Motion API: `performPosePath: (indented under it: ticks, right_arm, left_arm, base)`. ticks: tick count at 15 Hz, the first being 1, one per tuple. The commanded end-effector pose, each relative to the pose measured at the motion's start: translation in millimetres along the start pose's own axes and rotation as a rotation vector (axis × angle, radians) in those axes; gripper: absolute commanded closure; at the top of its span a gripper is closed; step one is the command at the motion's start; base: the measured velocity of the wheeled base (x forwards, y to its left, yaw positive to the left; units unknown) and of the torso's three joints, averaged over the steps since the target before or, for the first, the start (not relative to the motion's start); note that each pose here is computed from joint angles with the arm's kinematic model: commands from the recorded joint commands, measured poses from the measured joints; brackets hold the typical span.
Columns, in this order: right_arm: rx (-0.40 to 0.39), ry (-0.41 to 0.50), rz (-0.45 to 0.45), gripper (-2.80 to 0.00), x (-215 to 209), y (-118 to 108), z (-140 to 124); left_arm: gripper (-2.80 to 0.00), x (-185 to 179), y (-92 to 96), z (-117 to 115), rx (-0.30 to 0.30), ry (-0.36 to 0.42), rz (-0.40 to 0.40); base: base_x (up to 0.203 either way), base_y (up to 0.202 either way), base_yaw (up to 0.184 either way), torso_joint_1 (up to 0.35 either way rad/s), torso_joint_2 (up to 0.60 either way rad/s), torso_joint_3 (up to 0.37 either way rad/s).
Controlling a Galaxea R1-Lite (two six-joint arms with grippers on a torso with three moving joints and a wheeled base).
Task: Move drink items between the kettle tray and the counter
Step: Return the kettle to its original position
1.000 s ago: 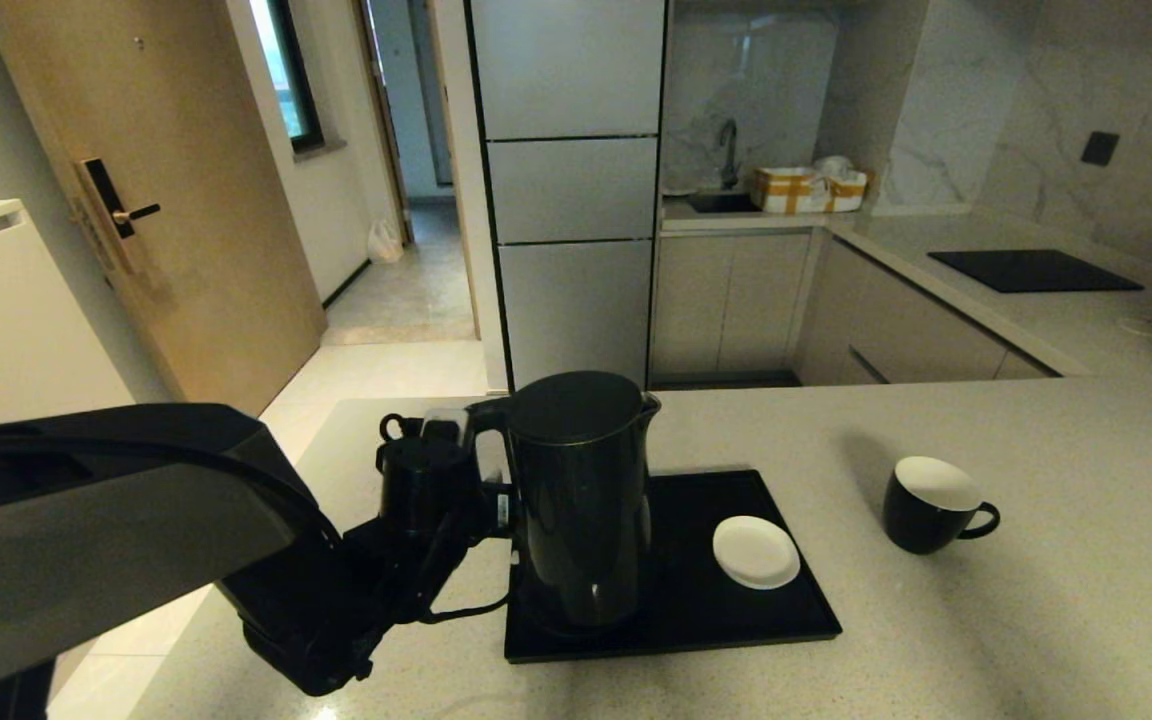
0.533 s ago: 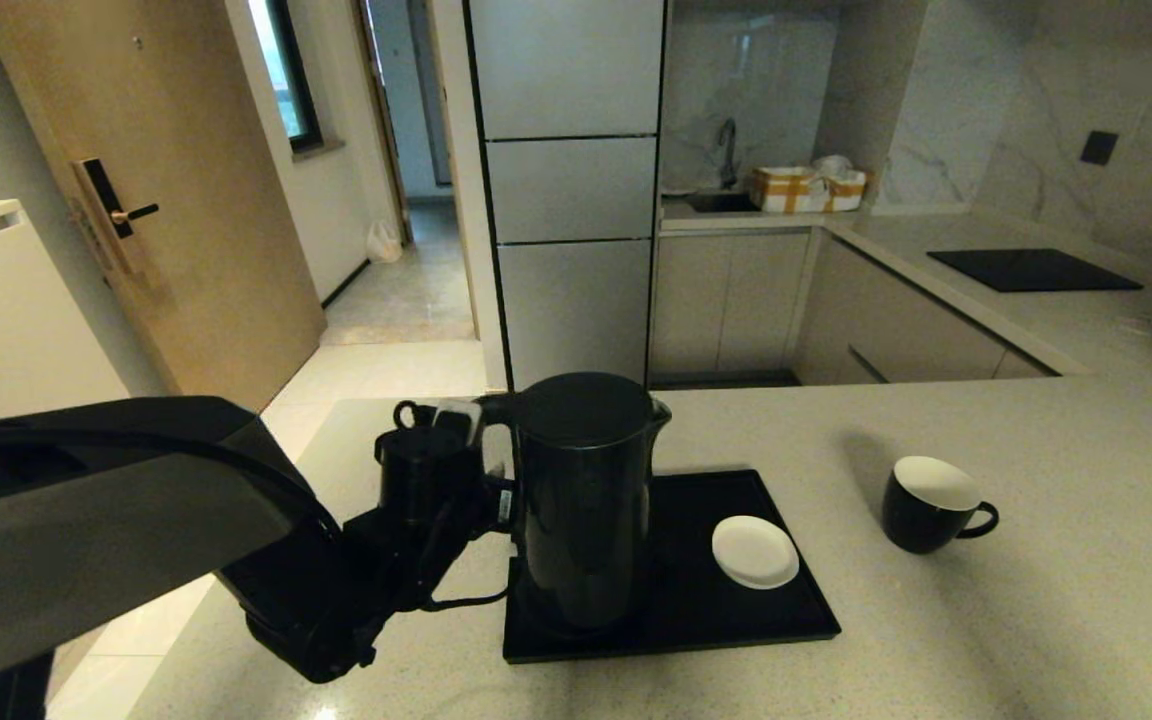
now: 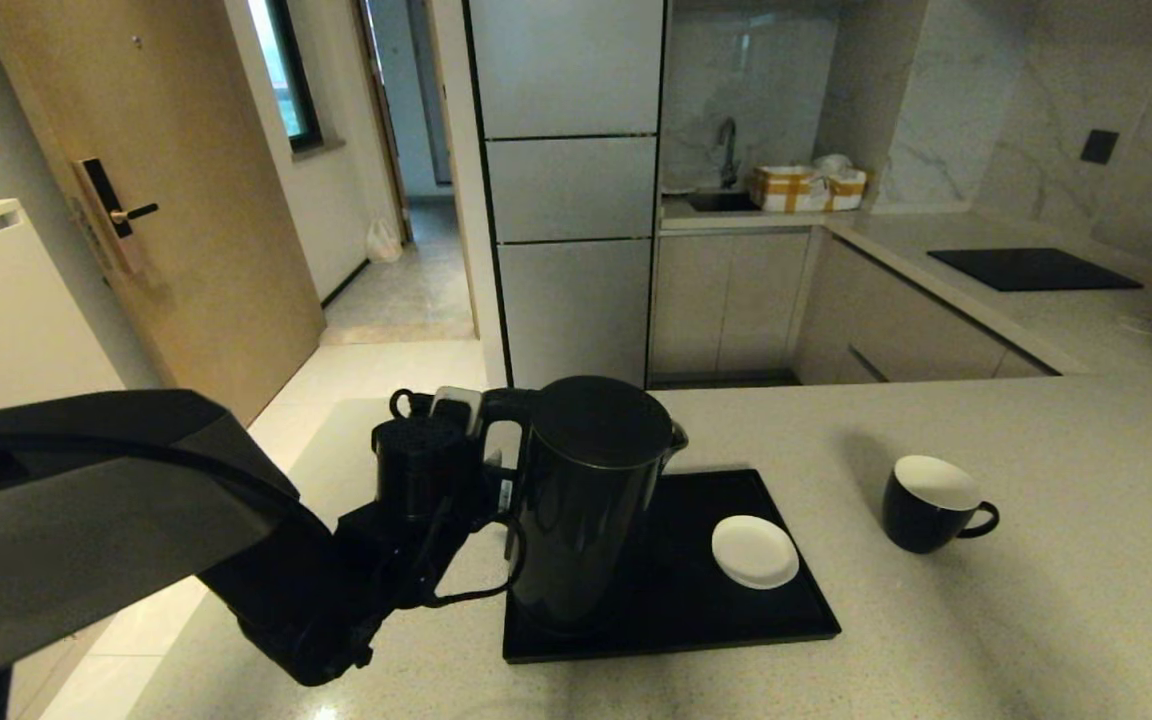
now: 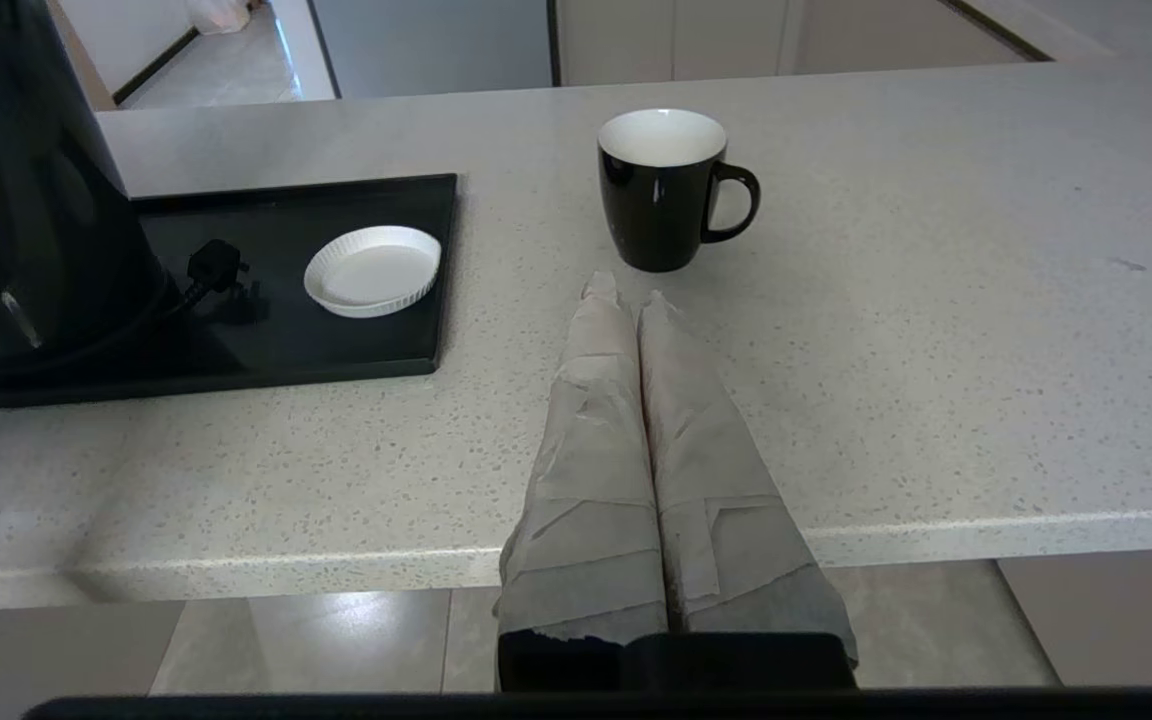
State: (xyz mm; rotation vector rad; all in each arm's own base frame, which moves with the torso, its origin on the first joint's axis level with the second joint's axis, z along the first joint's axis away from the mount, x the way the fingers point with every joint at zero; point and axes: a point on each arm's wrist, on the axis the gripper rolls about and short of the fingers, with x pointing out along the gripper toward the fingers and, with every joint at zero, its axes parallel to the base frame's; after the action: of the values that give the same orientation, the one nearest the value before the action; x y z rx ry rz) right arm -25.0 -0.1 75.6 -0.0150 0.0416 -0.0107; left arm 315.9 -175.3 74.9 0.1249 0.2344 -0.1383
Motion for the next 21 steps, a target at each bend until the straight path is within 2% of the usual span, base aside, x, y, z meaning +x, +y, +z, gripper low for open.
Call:
performPosePath:
  ticks: [1,3,6,10,17,21]
  right_arm:
    - [0.0,0.001,-0.001,0.0,0.1,0.0,0.0]
    - [0.0,0.001,0.0,0.0,0.1,0.0,0.0]
    - [0.0,0.001,-0.001,0.0,0.1,0.0,0.0]
    - [0.0,0.001,0.0,0.0,0.1,0.0,0.0]
    - [0.0,0.001,0.0,0.0,0.1,0.0,0.0]
    - [0.0,0.001,0.001,0.0,0.1,0.0,0.0]
  left_arm:
    - [0.0,-3.6,0.2,1.2,-0.006,-0.011,0.003]
    - [0.0,-6.8,-0.5,-4.4,-0.004,0.008,-0.008]
    - [0.0,-2.7,-4.3,-29.9,-0.005,0.079,-0.041]
    - [0.0,2.5,-20.7,-49.2,0.004,0.09,-0.078]
    - [0.0,-0.3,-20.4,-53.9,0.013,0.096,-0.073]
    - [0.0,-2.3,-19.5,-48.1,0.007,0.079,-0.073]
  base:
    - [0.0,0.0,0.0,0.0,0.0,0.0]
    - [0.0,0.0,0.0,0.0,0.0,0.0]
    - [0.0,0.0,0.0,0.0,0.0,0.0]
    - [0.0,0.0,0.0,0.0,0.0,0.0]
    - [0.0,0.0,0.0,0.0,0.0,0.0]
    - [0.0,0.0,0.0,0.0,0.0,0.0]
